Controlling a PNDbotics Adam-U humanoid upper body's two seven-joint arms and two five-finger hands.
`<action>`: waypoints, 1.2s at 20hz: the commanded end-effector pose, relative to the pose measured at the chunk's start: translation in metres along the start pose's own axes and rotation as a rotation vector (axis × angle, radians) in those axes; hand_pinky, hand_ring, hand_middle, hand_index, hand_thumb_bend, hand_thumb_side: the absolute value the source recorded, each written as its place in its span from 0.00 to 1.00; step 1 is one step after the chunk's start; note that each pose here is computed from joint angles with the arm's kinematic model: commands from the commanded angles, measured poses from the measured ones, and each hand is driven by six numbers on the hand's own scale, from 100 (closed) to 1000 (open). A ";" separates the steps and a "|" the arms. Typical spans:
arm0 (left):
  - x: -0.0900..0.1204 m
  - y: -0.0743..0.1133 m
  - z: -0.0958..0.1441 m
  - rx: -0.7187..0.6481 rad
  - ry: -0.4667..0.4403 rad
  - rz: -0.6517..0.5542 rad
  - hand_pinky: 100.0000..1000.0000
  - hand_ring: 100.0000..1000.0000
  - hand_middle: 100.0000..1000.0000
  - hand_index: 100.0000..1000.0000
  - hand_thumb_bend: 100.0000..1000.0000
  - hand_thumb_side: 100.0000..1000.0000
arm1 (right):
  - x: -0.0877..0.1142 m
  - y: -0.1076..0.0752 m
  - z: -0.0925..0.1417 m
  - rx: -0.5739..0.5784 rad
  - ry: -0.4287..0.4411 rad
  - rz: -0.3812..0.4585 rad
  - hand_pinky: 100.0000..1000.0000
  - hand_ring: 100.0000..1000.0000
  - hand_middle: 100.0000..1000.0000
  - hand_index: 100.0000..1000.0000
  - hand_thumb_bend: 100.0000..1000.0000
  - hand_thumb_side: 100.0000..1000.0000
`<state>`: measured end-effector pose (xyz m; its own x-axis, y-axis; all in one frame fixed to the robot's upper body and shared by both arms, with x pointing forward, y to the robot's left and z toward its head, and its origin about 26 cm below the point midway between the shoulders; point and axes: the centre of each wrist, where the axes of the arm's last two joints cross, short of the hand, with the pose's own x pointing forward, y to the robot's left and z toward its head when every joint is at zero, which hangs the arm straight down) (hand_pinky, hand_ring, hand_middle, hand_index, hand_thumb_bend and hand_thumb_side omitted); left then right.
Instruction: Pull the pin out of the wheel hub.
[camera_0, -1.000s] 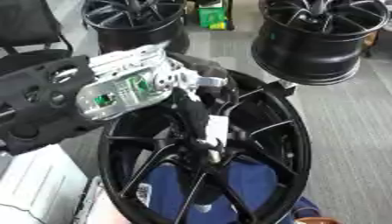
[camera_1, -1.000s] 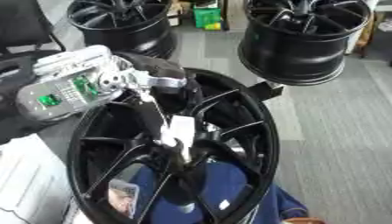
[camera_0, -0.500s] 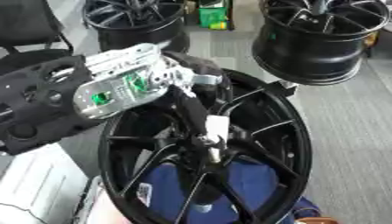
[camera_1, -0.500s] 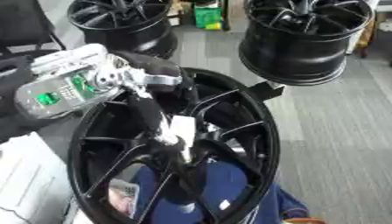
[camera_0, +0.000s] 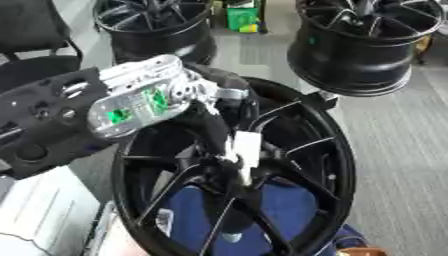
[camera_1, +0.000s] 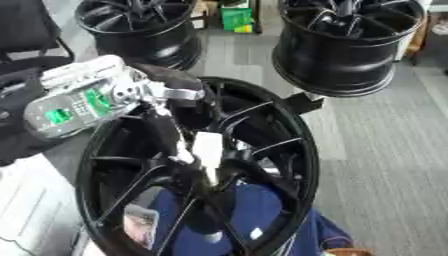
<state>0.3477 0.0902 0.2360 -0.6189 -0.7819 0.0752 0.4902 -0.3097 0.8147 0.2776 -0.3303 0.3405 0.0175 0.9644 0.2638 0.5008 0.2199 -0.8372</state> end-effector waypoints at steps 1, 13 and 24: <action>-0.003 0.008 0.004 -0.158 0.126 0.135 0.76 0.77 0.73 0.81 0.50 0.15 | 0.003 -0.010 -0.002 -0.034 -0.012 0.018 0.85 0.68 0.75 0.81 0.00 0.00; 0.002 0.007 0.005 -0.160 0.106 0.156 0.72 0.73 0.69 0.76 0.46 0.16 | 0.001 -0.008 -0.001 -0.038 0.002 0.020 0.85 0.68 0.75 0.81 0.00 0.01; 0.002 0.002 0.000 -0.169 0.131 0.167 0.65 0.65 0.58 0.66 0.27 0.00 | 0.001 -0.008 -0.001 -0.048 -0.001 0.014 0.85 0.68 0.75 0.81 0.00 0.00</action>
<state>0.3455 0.0854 0.2307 -0.6162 -0.7802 0.1076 0.5030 -0.2848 0.8160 0.2778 -0.3312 0.3380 0.0282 0.9631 0.2676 0.5122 0.2160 -0.8313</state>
